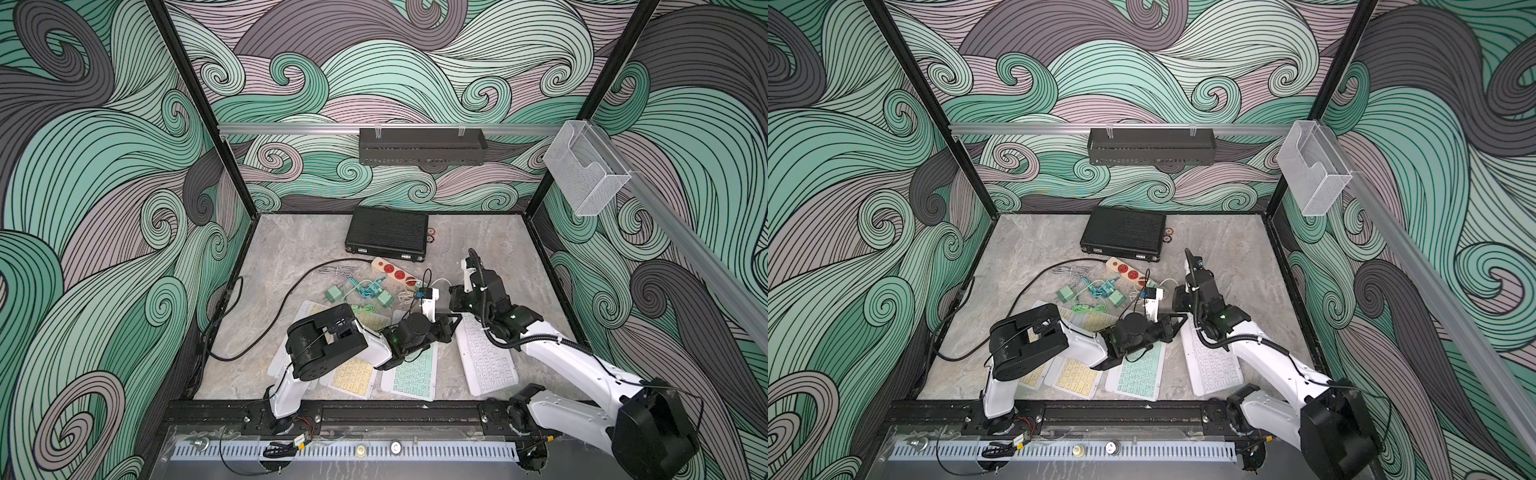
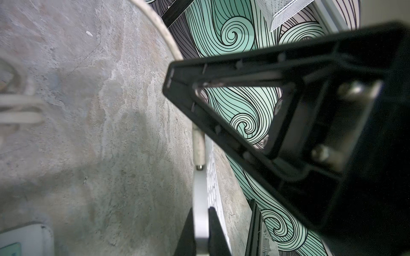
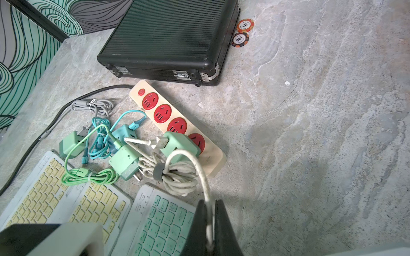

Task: Unplug the wireless keyboard
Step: Remove the power cord from the keyboard.

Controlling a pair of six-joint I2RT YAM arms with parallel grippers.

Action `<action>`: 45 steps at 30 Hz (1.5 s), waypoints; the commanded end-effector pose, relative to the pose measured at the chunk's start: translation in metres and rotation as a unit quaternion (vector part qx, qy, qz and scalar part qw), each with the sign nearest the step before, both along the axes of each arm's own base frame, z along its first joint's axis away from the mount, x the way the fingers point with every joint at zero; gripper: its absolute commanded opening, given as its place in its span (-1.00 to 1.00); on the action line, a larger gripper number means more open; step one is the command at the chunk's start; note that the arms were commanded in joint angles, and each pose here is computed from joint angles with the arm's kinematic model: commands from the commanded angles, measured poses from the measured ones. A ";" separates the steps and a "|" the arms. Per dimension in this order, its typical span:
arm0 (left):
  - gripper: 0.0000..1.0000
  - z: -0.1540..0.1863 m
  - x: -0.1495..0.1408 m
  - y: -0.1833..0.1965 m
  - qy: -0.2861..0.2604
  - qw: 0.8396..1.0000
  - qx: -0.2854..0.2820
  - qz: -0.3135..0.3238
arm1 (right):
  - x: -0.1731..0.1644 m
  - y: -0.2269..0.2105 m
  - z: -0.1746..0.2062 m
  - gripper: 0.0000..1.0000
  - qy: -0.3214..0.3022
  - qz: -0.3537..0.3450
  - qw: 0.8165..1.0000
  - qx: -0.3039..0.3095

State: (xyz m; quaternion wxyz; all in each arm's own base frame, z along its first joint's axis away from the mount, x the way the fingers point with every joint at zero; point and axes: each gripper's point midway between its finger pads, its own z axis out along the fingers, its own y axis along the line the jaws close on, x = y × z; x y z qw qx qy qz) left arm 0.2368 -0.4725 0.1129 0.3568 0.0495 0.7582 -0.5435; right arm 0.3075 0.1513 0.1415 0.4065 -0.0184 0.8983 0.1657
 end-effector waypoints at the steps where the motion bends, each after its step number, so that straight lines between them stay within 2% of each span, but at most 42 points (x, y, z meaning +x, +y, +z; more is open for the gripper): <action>1: -1.00 -0.036 -0.015 0.001 -0.006 0.998 0.062 -0.024 | 0.011 0.000 0.017 -1.00 -0.025 -0.015 0.998 0.051; 7: -1.00 -0.039 -0.015 0.001 -0.004 0.998 0.061 -0.024 | 0.012 0.002 0.016 -1.00 -0.020 -0.007 0.998 0.056; 17: -1.00 -0.040 -0.019 -0.005 -0.008 0.997 0.064 -0.039 | 0.018 0.012 0.021 -1.00 -0.034 0.020 0.999 -0.013; 21: -1.00 -0.041 -0.021 -0.005 -0.008 0.997 0.065 -0.043 | 0.022 0.015 0.025 -1.00 -0.045 0.019 0.999 0.007; 25: -1.00 -0.040 -0.021 -0.004 -0.009 0.997 0.064 -0.042 | 0.025 0.009 0.030 -1.00 -0.056 0.005 0.997 0.044; 36: -1.00 -0.049 -0.008 0.001 -0.012 0.997 0.077 -0.010 | 0.025 -0.025 0.005 -1.00 -0.018 -0.080 0.997 0.013; 45: -1.00 -0.063 0.004 0.000 0.010 0.995 0.096 -0.023 | 0.025 -0.037 0.001 -1.00 -0.017 -0.114 0.993 0.015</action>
